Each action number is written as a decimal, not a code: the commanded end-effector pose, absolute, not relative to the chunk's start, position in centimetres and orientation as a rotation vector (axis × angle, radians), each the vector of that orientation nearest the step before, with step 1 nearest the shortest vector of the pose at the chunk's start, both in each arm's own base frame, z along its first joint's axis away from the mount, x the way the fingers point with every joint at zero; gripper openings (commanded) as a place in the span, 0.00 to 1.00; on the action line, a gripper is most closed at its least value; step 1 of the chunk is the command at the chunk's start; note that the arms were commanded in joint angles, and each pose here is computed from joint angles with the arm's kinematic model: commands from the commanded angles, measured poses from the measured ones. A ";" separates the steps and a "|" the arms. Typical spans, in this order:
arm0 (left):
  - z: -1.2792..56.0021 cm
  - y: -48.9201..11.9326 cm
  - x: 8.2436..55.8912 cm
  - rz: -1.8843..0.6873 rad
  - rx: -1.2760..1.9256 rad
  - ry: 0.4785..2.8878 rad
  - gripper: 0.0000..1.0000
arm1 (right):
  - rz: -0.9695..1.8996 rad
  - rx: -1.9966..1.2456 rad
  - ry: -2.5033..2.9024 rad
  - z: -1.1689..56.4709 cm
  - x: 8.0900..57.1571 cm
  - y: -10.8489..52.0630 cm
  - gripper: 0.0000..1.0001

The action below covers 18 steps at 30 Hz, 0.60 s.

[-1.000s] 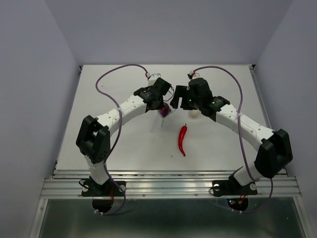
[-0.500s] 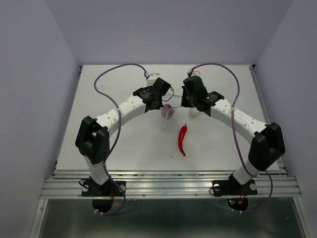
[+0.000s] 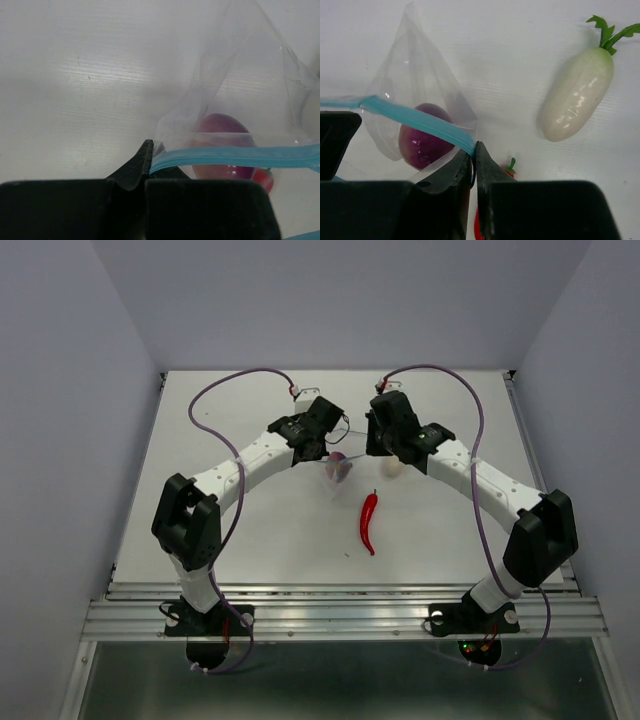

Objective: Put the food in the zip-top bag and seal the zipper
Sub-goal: Place the food into the zip-top bag

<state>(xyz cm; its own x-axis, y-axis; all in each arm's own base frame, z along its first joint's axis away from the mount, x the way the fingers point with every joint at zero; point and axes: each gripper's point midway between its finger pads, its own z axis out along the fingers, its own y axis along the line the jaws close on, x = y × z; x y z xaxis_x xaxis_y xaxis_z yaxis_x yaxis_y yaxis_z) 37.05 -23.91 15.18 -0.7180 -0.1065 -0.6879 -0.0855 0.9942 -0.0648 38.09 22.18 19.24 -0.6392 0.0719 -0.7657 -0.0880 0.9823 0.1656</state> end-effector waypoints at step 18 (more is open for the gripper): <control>14.6 -25.2 38.6 -0.093 -0.113 2.391 0.00 | 0.482 -0.077 2.076 26.6 40.3 24.8 1.00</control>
